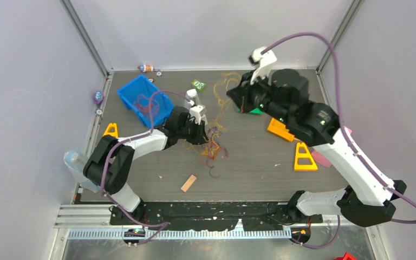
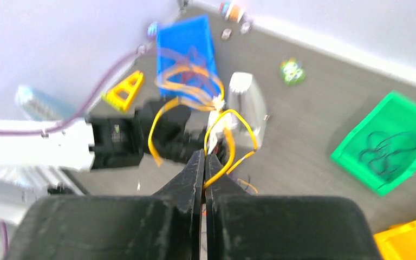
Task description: Untangle the cables
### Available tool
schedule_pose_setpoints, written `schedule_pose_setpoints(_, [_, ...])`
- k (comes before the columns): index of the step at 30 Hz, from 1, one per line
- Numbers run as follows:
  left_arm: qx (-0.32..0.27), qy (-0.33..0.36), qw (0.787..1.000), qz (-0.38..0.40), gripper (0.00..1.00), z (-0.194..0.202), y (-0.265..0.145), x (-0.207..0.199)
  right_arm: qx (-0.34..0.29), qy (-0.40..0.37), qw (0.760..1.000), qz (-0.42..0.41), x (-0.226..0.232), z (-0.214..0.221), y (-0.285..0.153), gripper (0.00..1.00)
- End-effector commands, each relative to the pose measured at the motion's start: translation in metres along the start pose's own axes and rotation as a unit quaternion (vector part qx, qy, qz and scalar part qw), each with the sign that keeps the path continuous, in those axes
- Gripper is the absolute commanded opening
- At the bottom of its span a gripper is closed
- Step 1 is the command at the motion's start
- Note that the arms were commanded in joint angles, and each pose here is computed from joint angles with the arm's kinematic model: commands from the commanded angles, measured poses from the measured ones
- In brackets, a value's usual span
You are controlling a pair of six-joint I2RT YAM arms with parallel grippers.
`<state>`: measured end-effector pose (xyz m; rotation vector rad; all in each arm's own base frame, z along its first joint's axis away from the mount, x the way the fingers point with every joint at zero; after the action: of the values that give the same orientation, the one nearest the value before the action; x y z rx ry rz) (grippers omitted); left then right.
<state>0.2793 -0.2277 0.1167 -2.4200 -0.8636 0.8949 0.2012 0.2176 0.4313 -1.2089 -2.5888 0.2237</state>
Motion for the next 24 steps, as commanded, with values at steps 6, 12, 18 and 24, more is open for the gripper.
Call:
schedule_pose_setpoints(6, [0.006,-0.057,0.994,-0.090,0.00,0.013,-0.026,0.033,-0.198,-0.016,0.961,0.194,-0.039,-0.111,-0.086,0.05])
schedule_pose_setpoints(12, [-0.054,-0.074,0.982,-0.167,0.00,0.014,-0.055,0.051,-0.210,-0.019,0.928,0.306,-0.073,-0.117,-0.108,0.05])
schedule_pose_setpoints(18, [-0.144,-0.069,0.959,-0.234,0.00,0.010,-0.092,0.054,-0.159,-0.016,0.930,0.332,-0.096,-0.080,-0.100,0.07])
schedule_pose_setpoints(24, [-0.215,-0.020,0.961,-0.174,0.00,0.004,-0.107,0.034,-0.029,0.000,0.961,0.277,-0.100,0.022,-0.051,0.88])
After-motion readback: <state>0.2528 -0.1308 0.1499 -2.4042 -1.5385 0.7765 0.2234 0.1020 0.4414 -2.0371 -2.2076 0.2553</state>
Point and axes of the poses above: each gripper's point midway between its finger pads, its own y axis out along the fingers, its own x axis along the line the jaws close on, z = x × y, the point moved 7 cm from there along -y, back along the fingers, and after that the axes turned 2 degrees about -y, right-handed, at the moved point
